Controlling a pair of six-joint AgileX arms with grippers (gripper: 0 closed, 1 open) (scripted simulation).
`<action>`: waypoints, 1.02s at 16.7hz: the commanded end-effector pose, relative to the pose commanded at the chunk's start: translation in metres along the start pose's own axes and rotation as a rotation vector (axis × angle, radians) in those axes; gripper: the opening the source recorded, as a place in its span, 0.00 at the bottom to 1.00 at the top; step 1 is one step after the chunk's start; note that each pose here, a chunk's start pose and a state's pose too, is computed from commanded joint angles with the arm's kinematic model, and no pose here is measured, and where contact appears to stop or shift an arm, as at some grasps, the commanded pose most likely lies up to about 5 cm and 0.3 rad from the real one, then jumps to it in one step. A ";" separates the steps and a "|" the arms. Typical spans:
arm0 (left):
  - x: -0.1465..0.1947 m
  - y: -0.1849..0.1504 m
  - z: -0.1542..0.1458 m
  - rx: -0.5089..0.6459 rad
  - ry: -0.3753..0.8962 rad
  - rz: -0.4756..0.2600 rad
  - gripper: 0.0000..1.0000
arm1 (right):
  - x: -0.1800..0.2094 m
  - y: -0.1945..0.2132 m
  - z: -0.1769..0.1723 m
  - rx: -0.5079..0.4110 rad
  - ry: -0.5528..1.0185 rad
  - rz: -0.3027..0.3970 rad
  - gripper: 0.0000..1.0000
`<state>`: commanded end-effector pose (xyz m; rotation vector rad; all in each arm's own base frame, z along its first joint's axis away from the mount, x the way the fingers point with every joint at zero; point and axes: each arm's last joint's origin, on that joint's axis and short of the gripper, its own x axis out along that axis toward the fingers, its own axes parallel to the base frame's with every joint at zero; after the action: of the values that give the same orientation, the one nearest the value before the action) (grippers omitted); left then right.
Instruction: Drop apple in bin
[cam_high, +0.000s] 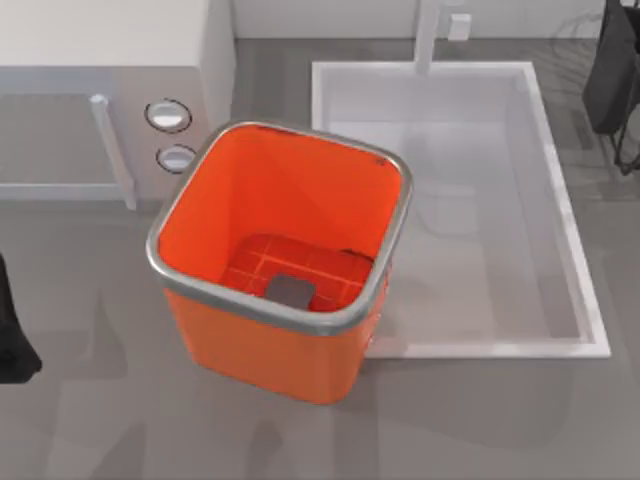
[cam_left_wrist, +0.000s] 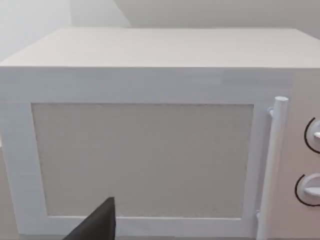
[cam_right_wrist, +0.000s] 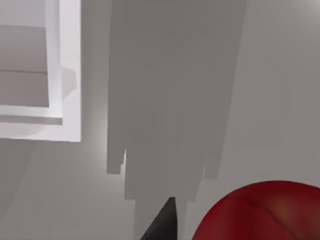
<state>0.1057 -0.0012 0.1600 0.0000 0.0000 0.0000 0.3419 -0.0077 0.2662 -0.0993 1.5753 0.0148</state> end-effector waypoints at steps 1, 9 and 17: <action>0.000 0.000 0.000 0.000 0.000 0.000 1.00 | 0.000 0.000 0.000 0.000 0.000 0.000 0.00; 0.000 0.000 0.000 0.000 0.000 0.000 1.00 | -0.015 0.014 0.011 0.026 -0.036 0.031 0.00; 0.000 0.000 0.000 0.000 0.000 0.000 1.00 | -0.098 0.094 0.054 0.101 -0.202 0.251 0.00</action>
<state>0.1057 -0.0012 0.1600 0.0000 0.0000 0.0000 0.3890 0.0951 0.3590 0.1753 1.3756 0.1377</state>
